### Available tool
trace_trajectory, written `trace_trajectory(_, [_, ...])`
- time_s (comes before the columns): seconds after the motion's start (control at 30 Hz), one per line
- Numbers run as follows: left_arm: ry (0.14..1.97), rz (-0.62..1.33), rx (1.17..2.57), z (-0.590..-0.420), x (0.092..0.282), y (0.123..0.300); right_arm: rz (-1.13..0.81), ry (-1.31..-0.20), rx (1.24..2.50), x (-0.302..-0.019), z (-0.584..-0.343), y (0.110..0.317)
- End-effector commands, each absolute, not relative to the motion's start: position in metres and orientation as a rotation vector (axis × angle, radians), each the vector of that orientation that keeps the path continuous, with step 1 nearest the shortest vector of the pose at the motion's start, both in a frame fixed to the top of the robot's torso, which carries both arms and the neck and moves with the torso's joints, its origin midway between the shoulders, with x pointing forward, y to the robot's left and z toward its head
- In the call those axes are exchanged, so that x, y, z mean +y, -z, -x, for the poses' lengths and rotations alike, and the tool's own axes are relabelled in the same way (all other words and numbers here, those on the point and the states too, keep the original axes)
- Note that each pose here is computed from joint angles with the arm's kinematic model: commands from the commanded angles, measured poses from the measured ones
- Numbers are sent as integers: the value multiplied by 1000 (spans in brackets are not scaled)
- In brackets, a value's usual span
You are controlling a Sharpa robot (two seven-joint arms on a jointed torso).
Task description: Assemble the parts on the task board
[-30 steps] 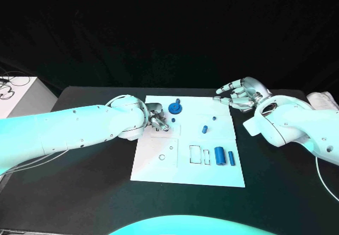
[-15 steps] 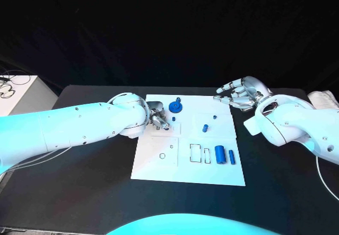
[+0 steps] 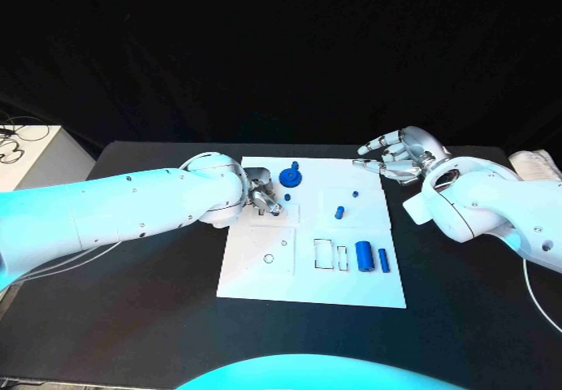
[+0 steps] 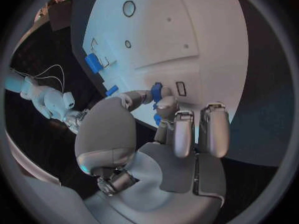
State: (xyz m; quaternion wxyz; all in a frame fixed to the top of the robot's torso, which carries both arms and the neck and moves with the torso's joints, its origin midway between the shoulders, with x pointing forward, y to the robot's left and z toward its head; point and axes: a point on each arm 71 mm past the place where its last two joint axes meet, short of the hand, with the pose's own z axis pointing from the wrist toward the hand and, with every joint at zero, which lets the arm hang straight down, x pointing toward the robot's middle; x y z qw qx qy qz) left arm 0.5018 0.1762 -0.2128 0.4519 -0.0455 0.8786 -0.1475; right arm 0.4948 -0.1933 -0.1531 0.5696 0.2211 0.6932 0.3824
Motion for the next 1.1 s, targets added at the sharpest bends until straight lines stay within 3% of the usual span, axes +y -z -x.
trace_trajectory(0.03, [377, 97, 2214, -497, 171, 220, -501, -907, 1638, -192, -494, 153])
trace_trajectory(1.1, [358, 103, 2212, -502, 173, 222, -496, -912, 1640, -191, -492, 153])
